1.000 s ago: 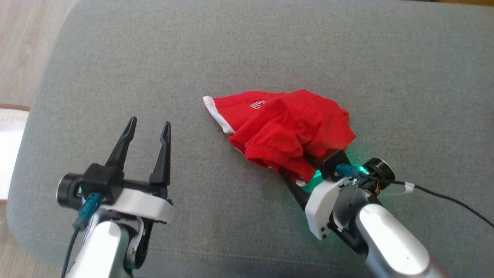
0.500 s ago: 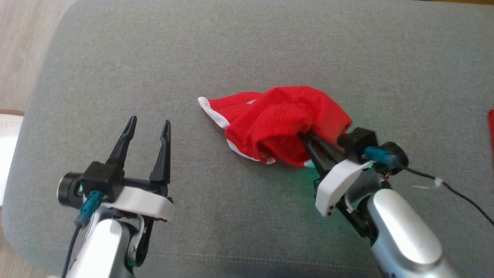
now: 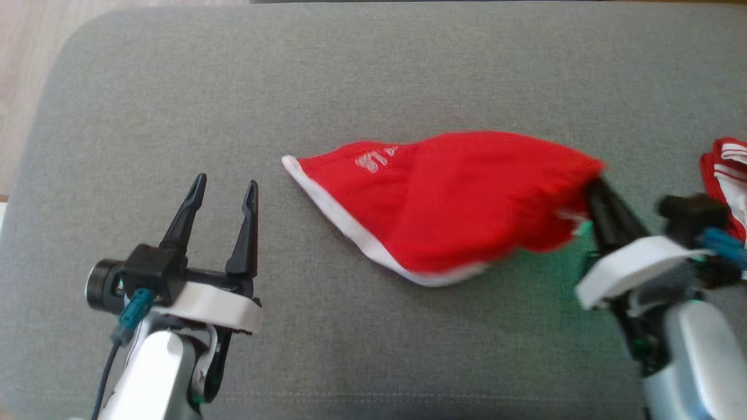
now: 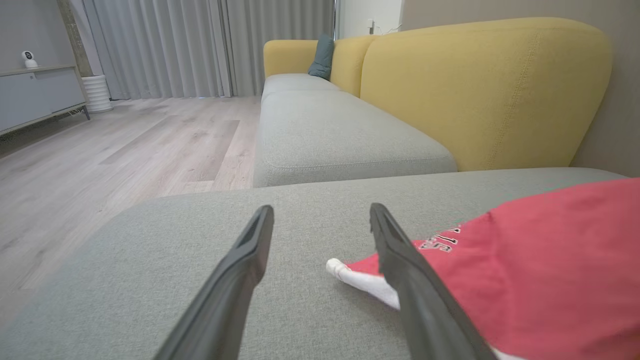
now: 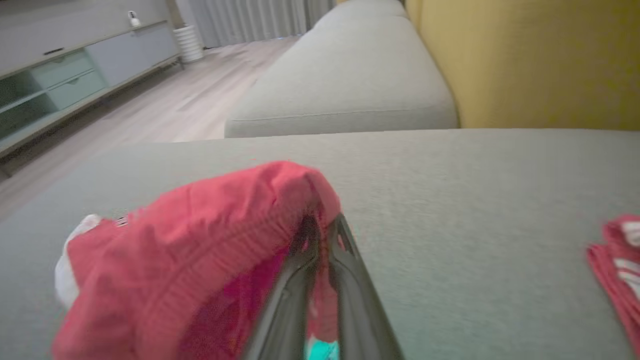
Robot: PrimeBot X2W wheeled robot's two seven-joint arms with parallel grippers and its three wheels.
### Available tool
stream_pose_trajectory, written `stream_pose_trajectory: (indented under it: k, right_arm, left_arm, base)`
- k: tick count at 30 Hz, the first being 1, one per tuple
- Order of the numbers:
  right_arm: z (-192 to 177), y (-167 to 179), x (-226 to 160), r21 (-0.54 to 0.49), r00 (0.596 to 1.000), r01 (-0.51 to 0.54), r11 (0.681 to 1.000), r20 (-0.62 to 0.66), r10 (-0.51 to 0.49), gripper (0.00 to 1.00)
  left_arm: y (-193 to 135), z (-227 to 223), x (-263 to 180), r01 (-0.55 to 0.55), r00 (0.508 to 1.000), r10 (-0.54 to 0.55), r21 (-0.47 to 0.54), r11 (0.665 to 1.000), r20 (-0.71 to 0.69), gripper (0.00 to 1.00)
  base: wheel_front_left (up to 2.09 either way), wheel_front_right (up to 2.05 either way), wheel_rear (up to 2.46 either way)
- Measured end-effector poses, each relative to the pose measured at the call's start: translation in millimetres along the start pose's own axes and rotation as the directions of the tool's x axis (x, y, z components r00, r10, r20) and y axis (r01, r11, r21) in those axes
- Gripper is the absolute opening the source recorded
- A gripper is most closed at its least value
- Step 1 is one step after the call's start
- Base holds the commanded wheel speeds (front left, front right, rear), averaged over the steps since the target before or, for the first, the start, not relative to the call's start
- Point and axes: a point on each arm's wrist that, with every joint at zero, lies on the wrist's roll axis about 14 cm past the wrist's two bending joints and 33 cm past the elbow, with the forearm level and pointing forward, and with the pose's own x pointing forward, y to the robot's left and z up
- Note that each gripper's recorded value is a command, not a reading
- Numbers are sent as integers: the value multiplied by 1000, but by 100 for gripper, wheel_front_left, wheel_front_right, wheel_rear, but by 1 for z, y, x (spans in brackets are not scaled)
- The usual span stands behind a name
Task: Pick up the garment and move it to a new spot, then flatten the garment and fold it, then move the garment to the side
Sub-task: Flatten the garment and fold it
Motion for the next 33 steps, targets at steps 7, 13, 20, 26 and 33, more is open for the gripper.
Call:
stream_pose_trajectory:
  k: [7, 13, 20, 26, 33]
  right_arm:
    - [-19, -51, -7, 56, 987, 150, 987, -58, -147, 0]
    - [-34, -70, 10, 77, 976, 193, 978, -114, -183, 0]
    - [-24, -77, 56, 62, 978, 167, 984, -137, -157, 0]
    - [-46, -69, 80, 44, 970, 128, 991, -214, -116, 44]
    - [-38, -66, 68, 29, 986, 116, 993, -128, -111, 100]
  left_arm:
    - [-1, -7, 3, 5, 1000, -5, -3, 1000, -18, 100]
    - [2, -16, 10, 6, 999, -6, -4, 1000, -37, 100]
    - [9, -17, 20, -4, 1000, 5, 5, 1000, -31, 100]
    - [12, -23, 25, -13, 999, 14, 10, 1000, -42, 100]
    - [5, -13, 26, -7, 1000, 6, -3, 1000, -15, 100]
  base:
    - [0, 0, 0]
    - [0, 0, 0]
    - [0, 0, 0]
    - [0, 0, 0]
    - [0, 0, 0]
